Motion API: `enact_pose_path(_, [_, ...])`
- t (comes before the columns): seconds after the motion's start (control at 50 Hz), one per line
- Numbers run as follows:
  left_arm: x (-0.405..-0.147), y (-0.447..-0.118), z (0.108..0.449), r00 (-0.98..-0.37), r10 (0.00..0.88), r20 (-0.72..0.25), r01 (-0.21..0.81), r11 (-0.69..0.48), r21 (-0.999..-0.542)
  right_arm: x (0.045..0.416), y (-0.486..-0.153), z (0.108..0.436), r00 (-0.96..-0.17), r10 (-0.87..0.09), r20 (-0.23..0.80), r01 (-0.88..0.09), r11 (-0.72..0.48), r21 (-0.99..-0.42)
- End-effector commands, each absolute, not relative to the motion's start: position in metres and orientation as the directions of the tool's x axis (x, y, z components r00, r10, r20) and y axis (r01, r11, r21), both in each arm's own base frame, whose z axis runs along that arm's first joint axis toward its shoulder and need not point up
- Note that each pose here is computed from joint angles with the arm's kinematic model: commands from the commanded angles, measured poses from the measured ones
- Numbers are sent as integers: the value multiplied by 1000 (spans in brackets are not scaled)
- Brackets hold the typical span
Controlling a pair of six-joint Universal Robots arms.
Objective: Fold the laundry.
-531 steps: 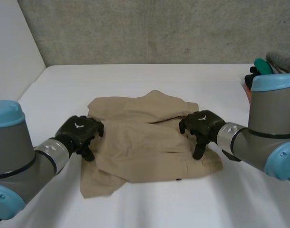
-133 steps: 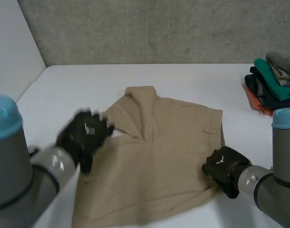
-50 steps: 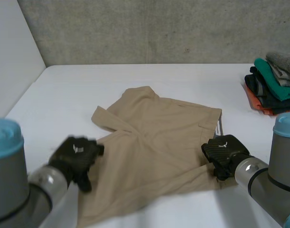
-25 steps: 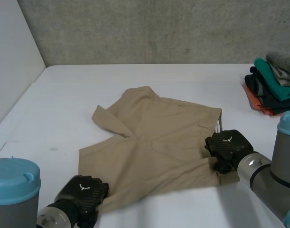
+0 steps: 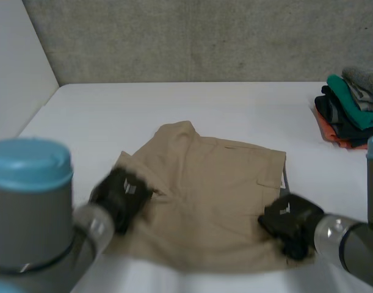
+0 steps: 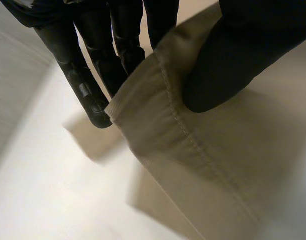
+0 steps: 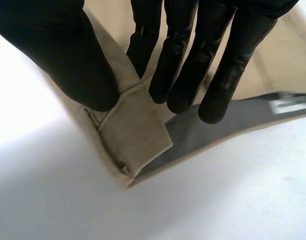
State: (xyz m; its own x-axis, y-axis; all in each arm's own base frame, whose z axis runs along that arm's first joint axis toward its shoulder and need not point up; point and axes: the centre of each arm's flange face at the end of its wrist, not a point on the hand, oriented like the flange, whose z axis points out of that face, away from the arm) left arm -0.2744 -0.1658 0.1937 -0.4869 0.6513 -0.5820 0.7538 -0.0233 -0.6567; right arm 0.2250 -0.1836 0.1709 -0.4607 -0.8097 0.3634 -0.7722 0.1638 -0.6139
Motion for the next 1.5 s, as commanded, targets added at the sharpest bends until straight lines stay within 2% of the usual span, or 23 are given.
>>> enact_pose_path(0.02, [-331, -245, 204, -595, 491, -637, 626, -214, -750, 239, -236, 181, -597, -665, 448, -679, 121, -724])
enact_pose_path(0.06, [-342, -260, 200, -600, 466, -650, 616, -250, -747, 240, -248, 185, -622, -616, 483, -668, 96, -738])
enact_pose_path(0.08, [-352, -276, 194, -596, 435, -675, 618, -289, -731, 242, -260, 192, -644, -560, 521, -659, 61, -750])
enact_pose_path(0.12, [-361, -292, 186, -582, 404, -706, 627, -330, -706, 244, -272, 195, -662, -512, 547, -651, 31, -759])
enact_pose_path(0.18, [-372, -321, 171, -542, 334, -771, 655, -406, -637, 250, -298, 188, -686, -441, 579, -641, -10, -767])
enact_pose_path(0.24, [-377, -347, 157, -535, 271, -800, 667, -446, -597, 259, -323, 177, -702, -396, 592, -626, -53, -778])
enact_pose_path(0.32, [-384, -367, 138, -559, 232, -796, 653, -468, -595, 268, -349, 153, -700, -368, 613, -631, -85, -771])
enact_pose_path(0.46, [-391, -370, 118, -574, 217, -789, 634, -492, -597, 275, -377, 132, -713, -314, 627, -627, -115, -770])
enact_pose_path(0.56, [-396, -360, 136, -618, 183, -765, 591, -534, -605, 269, -376, 151, -763, -284, 581, -577, -107, -810])
enact_pose_path(0.64, [-390, -344, 164, -658, 190, -729, 555, -531, -640, 262, -356, 186, -820, -286, 496, -492, -90, -866])
enact_pose_path(0.7, [-379, -326, 181, -690, 218, -690, 527, -502, -686, 250, -331, 201, -840, -325, 436, -456, -16, -890])
enact_pose_path(0.82, [-355, -288, 199, -752, 295, -589, 452, -419, -787, 225, -289, 185, -850, -448, 276, -422, 266, -867])
enact_pose_path(0.88, [-342, -273, 204, -775, 324, -543, 418, -382, -824, 223, -274, 173, -850, -488, 197, -393, 340, -854])
enact_pose_path(0.94, [-337, -266, 205, -784, 338, -520, 400, -366, -840, 220, -270, 165, -851, -497, 172, -381, 357, -853])
enact_pose_path(1.22, [-327, -254, 189, -773, 370, -515, 419, -312, -853, 220, -298, 123, -860, -465, 208, -375, 301, -877])
enact_pose_path(1.34, [-326, -252, 192, -775, 368, -514, 417, -315, -853, 203, -300, 139, -878, -401, 261, -389, 281, -877])
enact_pose_path(1.42, [-323, -250, 199, -777, 364, -513, 415, -316, -853, 190, -294, 179, -874, -361, 325, -410, 190, -892])
enact_pose_path(1.44, [-323, -250, 199, -777, 365, -513, 416, -315, -853, 187, -293, 183, -868, -357, 346, -428, 181, -886])
enact_pose_path(1.5, [-319, -248, 205, -780, 360, -513, 417, -313, -853, 167, -293, 188, -793, -370, 484, -572, 181, -800])
